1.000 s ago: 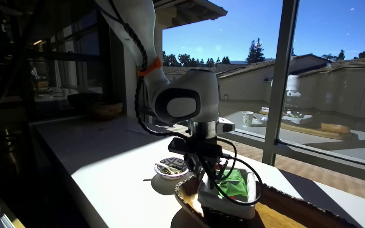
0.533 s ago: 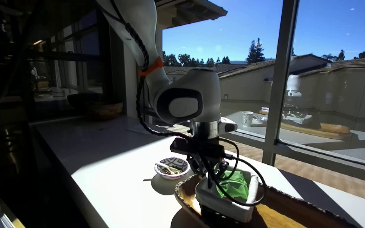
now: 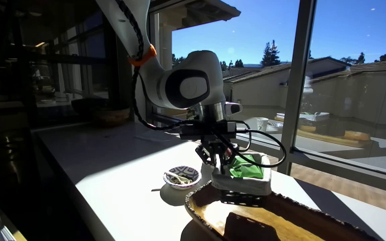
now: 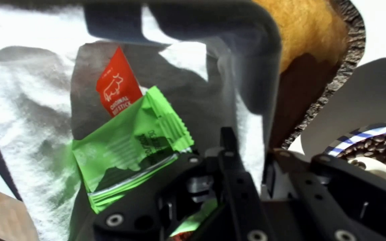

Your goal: Remove the brown basket from the wooden tray and put it on the table

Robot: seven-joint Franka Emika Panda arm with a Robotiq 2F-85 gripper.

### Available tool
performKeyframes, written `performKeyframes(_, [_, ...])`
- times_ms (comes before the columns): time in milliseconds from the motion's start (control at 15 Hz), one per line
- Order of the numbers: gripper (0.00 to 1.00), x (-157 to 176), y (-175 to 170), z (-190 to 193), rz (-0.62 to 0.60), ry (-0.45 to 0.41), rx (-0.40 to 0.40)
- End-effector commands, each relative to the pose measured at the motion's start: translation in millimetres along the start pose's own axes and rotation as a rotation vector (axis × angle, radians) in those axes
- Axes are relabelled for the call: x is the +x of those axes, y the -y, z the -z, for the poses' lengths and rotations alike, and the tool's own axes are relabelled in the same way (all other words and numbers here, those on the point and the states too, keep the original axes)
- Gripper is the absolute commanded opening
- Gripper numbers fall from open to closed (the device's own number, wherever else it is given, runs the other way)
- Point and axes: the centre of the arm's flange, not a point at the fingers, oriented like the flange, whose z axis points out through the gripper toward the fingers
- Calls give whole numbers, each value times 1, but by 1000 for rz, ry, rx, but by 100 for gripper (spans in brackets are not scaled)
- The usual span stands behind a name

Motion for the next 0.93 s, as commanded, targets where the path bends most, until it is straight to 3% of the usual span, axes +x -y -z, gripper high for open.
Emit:
performKeyframes(0, [4,11,49,66,161,-34,-25])
performKeyframes(333, [4,36,128,104,444,-49,-13])
performKeyframes(867, [4,68,252,109,883,-123,13])
